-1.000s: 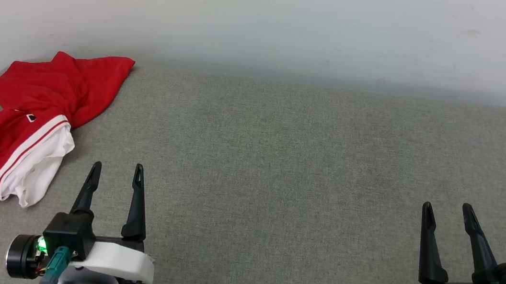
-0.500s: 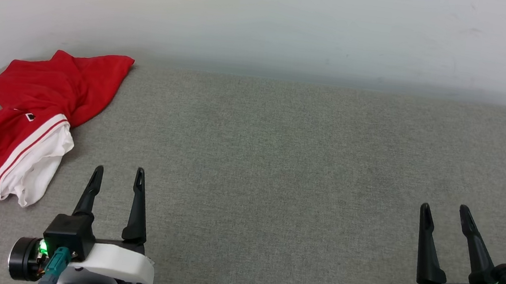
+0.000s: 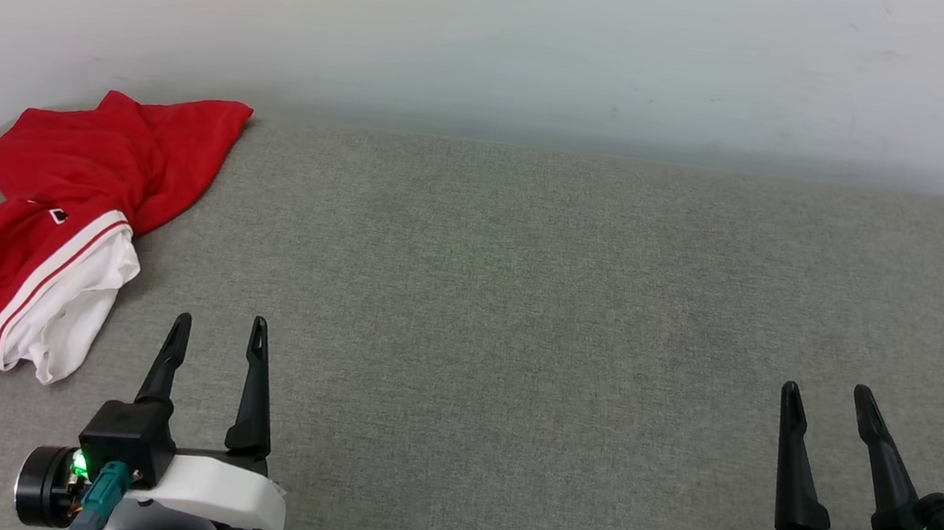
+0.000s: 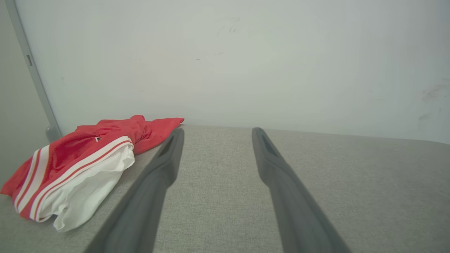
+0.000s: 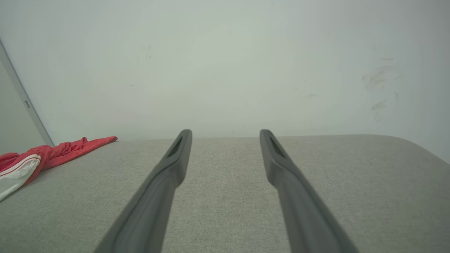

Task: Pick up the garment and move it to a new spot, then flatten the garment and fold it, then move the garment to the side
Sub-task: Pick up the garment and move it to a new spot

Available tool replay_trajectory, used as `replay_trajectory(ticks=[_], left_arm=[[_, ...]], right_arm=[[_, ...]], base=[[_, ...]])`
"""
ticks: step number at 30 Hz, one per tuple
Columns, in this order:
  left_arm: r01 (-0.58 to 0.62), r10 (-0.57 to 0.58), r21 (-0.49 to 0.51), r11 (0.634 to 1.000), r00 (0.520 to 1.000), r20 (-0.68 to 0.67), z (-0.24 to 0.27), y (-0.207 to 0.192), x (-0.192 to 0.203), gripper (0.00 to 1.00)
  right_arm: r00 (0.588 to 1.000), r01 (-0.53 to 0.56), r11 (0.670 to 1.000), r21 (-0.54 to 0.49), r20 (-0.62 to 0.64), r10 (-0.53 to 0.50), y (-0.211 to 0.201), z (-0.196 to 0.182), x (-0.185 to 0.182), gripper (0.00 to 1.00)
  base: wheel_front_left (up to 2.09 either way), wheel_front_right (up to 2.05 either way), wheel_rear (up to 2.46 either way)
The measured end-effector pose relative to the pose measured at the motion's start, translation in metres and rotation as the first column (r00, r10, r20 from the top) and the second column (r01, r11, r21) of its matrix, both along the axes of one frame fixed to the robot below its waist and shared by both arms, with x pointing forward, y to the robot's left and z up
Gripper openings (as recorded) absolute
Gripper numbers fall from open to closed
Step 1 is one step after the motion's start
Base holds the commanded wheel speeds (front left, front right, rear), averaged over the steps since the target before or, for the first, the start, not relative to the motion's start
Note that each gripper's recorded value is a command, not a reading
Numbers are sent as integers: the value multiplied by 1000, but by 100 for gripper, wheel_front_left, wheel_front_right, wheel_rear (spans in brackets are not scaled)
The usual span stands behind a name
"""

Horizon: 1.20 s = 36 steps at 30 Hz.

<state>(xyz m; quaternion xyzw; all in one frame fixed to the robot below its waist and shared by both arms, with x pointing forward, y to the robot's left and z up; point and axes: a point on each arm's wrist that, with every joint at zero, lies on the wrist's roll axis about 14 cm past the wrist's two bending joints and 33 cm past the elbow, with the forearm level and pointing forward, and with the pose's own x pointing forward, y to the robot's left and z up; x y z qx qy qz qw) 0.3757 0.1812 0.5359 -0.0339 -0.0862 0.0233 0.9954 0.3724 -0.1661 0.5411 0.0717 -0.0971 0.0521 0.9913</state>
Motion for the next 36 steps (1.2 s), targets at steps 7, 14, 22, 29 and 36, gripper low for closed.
replay_trajectory(ticks=[7,14,22,29,36], left_arm=[[-28,28,-6,1000,1000,-9,-3,9,-3,100],[-98,98,-7,995,995,-13,-3,32,-12,100],[-195,195,-7,981,981,-22,-5,62,-30,100],[-291,291,-5,957,956,-28,-6,91,-53,100],[-388,387,-4,922,921,-35,-7,118,-78,100]], right_arm=[[1000,-22,1000,1,-4,22,7,-2,4,100],[995,-95,995,-3,-12,95,32,-5,15,100],[981,-191,982,-4,-24,191,66,-10,27,100],[958,-285,958,-4,-27,285,101,-13,36,100],[924,-382,924,-2,-26,382,138,-14,40,100]], base=[[0,0,0],[0,0,0],[0,0,0],[0,0,0],[0,0,0]])
